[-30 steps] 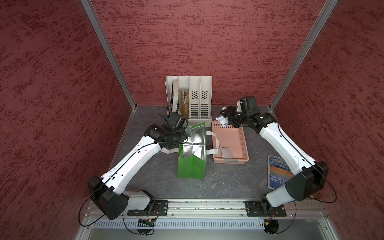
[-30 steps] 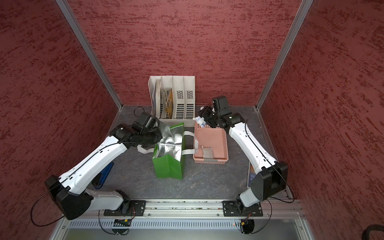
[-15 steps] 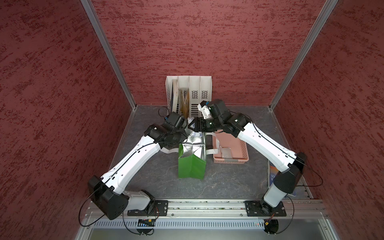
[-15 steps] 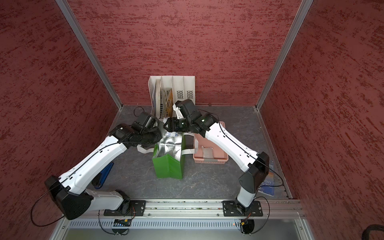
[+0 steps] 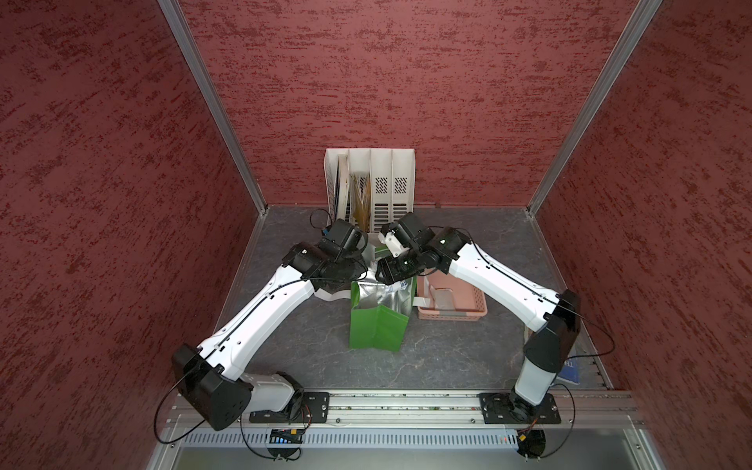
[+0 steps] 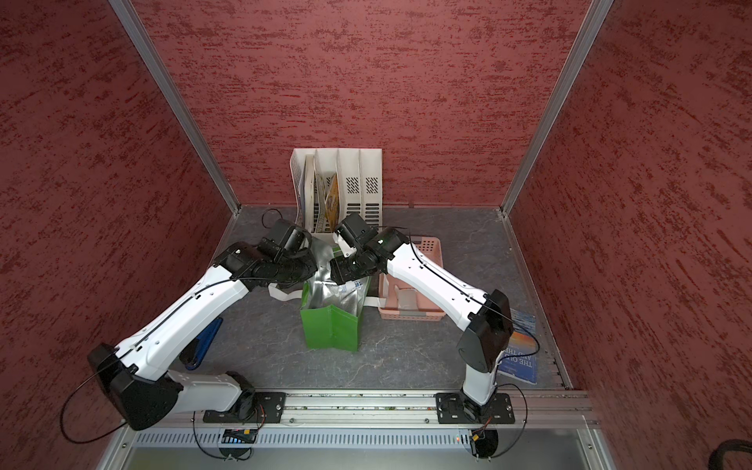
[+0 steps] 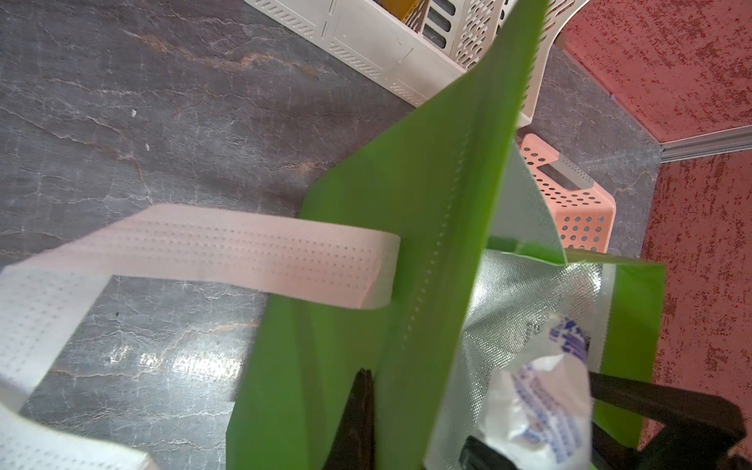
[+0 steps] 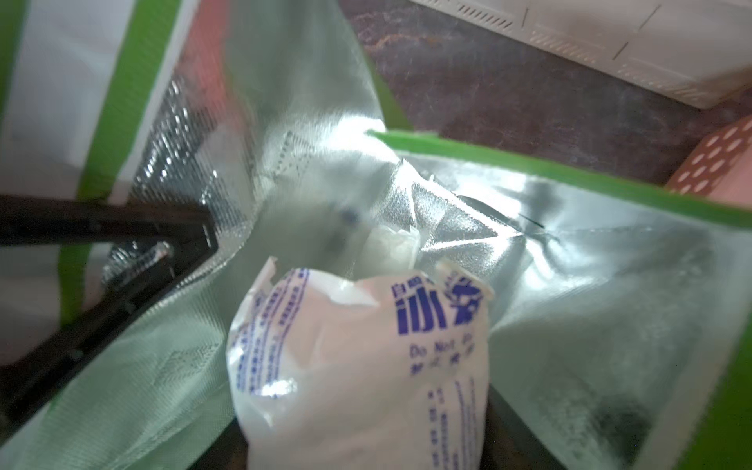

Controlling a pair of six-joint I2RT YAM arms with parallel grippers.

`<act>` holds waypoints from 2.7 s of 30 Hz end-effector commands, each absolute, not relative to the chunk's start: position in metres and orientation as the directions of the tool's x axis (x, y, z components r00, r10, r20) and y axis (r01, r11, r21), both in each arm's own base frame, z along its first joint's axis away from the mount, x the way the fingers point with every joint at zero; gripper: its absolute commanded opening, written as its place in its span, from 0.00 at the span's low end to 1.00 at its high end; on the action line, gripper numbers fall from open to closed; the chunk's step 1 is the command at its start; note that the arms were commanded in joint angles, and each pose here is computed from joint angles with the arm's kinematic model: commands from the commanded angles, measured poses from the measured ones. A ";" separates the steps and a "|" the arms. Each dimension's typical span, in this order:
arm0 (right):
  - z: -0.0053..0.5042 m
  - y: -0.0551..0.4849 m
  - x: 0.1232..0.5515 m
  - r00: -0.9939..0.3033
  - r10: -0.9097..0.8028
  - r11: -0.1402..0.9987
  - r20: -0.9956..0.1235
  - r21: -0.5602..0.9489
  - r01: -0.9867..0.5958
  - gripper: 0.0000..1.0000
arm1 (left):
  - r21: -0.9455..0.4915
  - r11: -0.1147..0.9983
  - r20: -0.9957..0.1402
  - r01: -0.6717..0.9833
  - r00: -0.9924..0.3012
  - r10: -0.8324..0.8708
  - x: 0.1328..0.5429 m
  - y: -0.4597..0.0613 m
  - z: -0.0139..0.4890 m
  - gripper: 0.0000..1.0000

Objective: Place the ice pack in the delivery bag
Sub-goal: Place the ice pack in the delivery bag, then pick up the ice pack from the bin.

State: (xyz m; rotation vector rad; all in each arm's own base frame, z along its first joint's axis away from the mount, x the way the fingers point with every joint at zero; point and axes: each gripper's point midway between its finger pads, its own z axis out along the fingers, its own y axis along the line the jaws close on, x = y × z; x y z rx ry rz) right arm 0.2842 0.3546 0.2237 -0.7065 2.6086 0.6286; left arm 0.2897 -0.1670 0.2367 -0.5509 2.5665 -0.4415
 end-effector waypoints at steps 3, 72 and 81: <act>0.204 0.355 0.278 -0.763 -0.491 0.766 -0.421 0.208 -0.608 0.21 | -0.433 0.853 -0.390 -0.292 -0.792 -0.469 0.291 -0.168 0.250 0.03; 0.018 0.163 0.310 -0.984 0.084 0.995 -0.157 0.057 0.076 0.74 | -0.429 0.855 -0.377 -0.293 -0.802 -0.464 0.271 -0.158 0.241 0.04; 0.065 0.163 0.327 -0.958 0.090 0.995 -0.271 0.075 0.072 0.39 | -0.421 0.858 -0.380 -0.292 -0.802 -0.460 0.271 -0.157 0.240 0.04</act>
